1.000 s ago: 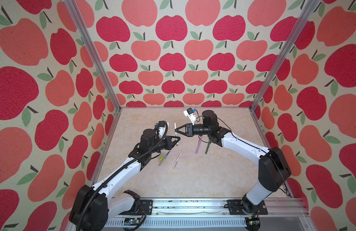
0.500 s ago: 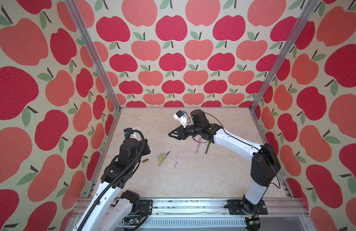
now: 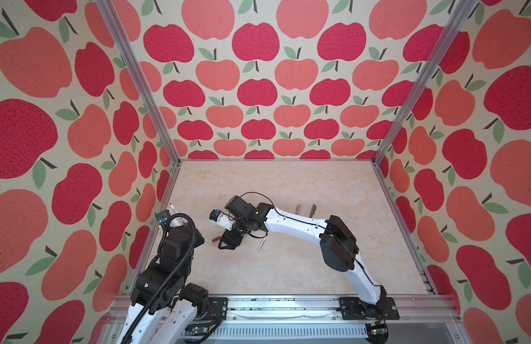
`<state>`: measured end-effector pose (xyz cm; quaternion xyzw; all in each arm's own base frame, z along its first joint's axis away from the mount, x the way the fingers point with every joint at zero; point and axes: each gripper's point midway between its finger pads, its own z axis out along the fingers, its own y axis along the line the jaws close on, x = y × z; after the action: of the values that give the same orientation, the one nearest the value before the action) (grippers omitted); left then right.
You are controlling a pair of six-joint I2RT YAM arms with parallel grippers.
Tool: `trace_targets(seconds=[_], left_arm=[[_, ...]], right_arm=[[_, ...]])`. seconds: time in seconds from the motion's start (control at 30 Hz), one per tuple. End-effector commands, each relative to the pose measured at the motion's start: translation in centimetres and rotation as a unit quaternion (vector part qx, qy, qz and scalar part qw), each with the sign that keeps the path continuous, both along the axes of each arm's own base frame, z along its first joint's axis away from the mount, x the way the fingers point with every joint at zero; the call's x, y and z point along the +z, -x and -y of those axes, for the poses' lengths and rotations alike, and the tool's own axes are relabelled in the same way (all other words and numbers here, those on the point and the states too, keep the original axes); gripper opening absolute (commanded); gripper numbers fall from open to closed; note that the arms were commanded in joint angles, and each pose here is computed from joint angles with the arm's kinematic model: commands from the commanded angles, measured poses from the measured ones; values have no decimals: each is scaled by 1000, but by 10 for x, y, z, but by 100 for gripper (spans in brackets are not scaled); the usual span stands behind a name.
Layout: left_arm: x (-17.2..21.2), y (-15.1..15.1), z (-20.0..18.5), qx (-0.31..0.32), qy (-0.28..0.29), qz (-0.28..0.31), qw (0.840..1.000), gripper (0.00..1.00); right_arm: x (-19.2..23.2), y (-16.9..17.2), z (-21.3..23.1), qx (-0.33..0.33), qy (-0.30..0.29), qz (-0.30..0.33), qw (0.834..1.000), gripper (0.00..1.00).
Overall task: Insert the pens into the pen caps
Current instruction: 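Hand the white marker from the right gripper to the left gripper, then move the right gripper over the brown cap while the left gripper holds the marker upright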
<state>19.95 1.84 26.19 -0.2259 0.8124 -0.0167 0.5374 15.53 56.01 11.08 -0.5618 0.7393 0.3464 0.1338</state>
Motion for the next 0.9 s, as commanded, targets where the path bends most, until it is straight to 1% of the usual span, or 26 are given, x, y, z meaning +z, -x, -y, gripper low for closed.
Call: trace_targets(seconds=[0.0, 0.07, 0.3, 0.37, 0.53, 0.67, 0.87], left_arm=[[2, 6, -8, 20, 4, 13, 1000, 0], [2, 6, -7, 17, 10, 22, 1000, 0], [5, 10, -3, 5, 30, 36, 999, 0], [5, 13, -4, 3, 33, 39, 999, 0], [5, 18, -6, 2, 29, 38, 999, 0], [2, 17, -5, -1, 29, 34, 999, 0], [0, 17, -3, -5, 29, 34, 999, 0]], right_arm=[[-10, -5, -15, -37, 6, -39, 999, 65], [-18, -6, -18, -34, 20, -23, 999, 65], [-36, -20, -31, -47, 25, 5, 999, 65], [-36, -21, -34, -52, 25, -3, 998, 65], [-46, -13, -41, -59, 24, -48, 997, 64], [-51, -6, -46, -51, 24, -76, 996, 64], [-49, 3, -54, -31, 4, -106, 994, 64]])
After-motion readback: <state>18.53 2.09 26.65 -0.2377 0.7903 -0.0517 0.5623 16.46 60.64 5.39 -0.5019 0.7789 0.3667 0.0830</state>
